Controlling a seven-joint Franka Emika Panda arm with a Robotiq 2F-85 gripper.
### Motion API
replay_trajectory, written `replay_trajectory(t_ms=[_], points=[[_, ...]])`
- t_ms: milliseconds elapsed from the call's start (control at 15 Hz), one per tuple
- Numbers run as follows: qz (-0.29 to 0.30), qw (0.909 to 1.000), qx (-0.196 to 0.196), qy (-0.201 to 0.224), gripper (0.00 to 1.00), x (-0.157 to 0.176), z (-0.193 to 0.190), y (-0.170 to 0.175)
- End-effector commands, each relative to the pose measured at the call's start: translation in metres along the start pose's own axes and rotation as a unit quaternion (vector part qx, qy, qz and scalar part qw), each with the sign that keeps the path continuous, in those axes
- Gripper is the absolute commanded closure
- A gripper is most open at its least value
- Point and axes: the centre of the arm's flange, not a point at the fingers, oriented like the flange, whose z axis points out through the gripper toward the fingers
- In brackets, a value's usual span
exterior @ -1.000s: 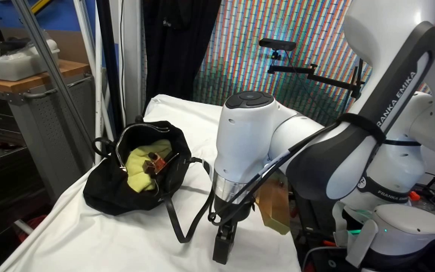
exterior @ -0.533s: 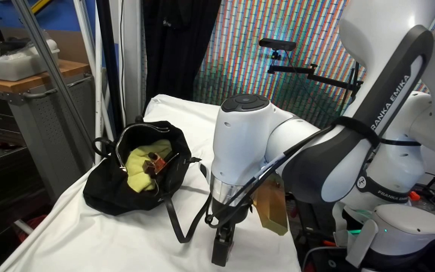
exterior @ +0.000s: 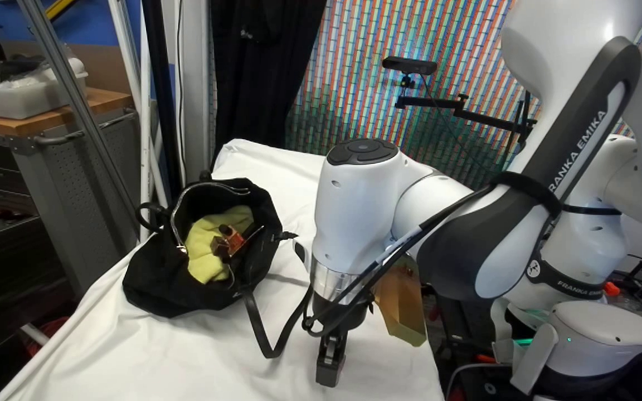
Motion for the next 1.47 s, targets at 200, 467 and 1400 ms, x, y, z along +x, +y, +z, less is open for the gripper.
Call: replay_trajectory(t_ms=[200,467,1400], points=[[-0.013,0.9999,-0.001,-0.002,0.8,-0.002,-0.002,-0.007],[-0.025,0.9996,-0.008,-0.007,0.85,0.003,-0.015,-0.003],[-0.021,0.9899,-0.088,0.109,0.85,0.151,-0.149,0.056]])
